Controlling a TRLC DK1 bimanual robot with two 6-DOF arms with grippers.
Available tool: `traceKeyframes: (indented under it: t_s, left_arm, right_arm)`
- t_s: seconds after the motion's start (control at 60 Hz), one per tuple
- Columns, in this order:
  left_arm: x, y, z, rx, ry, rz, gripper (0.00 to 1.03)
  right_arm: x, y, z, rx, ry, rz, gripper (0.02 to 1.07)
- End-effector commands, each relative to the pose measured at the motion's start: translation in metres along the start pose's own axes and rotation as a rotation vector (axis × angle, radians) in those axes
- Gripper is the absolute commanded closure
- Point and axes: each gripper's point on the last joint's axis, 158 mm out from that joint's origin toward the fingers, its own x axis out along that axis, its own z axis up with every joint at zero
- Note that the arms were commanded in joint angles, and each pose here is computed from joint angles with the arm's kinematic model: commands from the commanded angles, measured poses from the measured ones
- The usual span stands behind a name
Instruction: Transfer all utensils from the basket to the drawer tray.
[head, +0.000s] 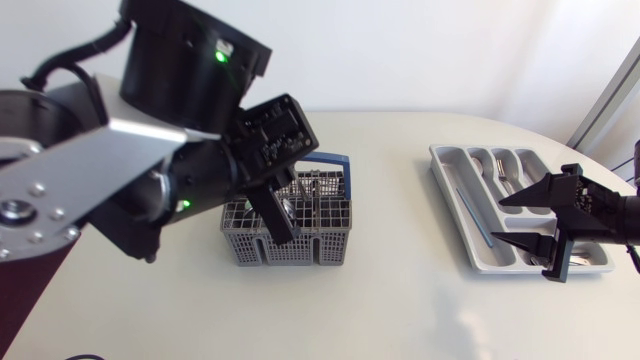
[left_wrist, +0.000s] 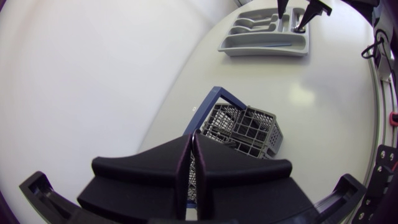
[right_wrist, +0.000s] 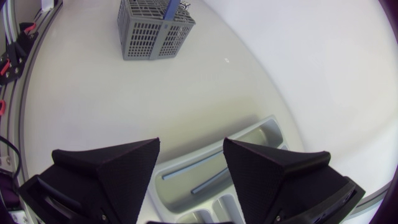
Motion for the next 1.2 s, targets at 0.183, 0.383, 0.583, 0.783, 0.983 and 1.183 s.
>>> traceKeyframes:
  t_s: [0.183,0.383,0.583,0.783,0.983,1.183]
  left_arm:
    - [-0.026,0.006,0.029,-0.196,-0.077,-0.119,1.0]
    - [-0.008,-0.01,0.026,-0.381,-0.039,-0.268,1.0]
    - [0.012,-0.024,0.022,-0.561,0.014,-0.395,1.0]
    - [0.026,-0.022,0.022,-0.67,0.041,-0.438,1.0]
    - [0.035,-0.023,0.022,-0.739,0.071,-0.482,1.0]
    - [0.037,-0.027,0.025,-0.77,0.086,-0.528,1.0]
  right_arm:
    - [-0.008,0.022,0.075,0.135,-0.131,0.03,0.33]
    - [-0.002,0.044,0.134,0.212,-0.214,0.094,0.33]
    - [0.013,0.071,0.183,0.23,-0.245,0.142,0.33]
    - [0.036,0.085,0.212,0.267,-0.226,0.175,0.34]
    - [0.055,0.086,0.233,0.282,-0.21,0.171,0.5]
    - [0.068,0.083,0.247,0.275,-0.192,0.157,0.62]
